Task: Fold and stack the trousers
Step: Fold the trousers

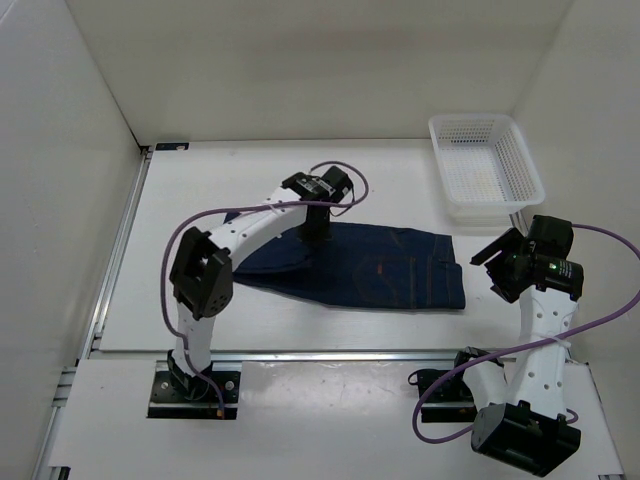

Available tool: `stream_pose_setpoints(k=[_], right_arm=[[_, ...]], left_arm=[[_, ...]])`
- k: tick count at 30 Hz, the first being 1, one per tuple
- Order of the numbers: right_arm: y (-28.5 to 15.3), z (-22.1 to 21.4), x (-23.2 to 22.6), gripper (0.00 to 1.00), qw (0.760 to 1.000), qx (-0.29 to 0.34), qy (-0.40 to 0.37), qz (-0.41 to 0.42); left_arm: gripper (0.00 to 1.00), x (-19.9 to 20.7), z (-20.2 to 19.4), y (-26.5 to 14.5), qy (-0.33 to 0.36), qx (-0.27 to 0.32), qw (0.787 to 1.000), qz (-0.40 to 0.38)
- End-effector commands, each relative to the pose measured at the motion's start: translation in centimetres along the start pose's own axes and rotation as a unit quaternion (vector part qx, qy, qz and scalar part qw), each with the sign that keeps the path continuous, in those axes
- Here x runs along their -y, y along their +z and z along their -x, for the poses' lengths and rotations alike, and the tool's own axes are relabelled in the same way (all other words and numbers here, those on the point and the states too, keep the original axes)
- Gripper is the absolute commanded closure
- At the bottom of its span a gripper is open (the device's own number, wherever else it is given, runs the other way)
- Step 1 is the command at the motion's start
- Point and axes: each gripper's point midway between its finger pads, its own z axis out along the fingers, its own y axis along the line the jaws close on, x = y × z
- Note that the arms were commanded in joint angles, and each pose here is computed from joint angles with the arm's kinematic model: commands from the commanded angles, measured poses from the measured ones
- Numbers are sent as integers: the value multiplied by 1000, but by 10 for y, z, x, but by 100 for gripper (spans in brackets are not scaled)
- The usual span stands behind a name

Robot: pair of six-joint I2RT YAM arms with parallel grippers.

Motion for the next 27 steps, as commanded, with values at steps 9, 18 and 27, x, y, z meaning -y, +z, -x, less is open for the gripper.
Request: stream_pose_setpoints(k=[9,18,27], right_arm=[[-2,3,-2,24,1000,7,-12,5],[-2,3,-2,24,1000,7,-12,5],[-4,3,-2,23,1000,11,-13,8]], left_arm=[[86,29,-6,-4,-30,1,998,-59],[25,-44,51,-29,-46,55,997,24],[14,-234,79,14,-192,16,978,79]])
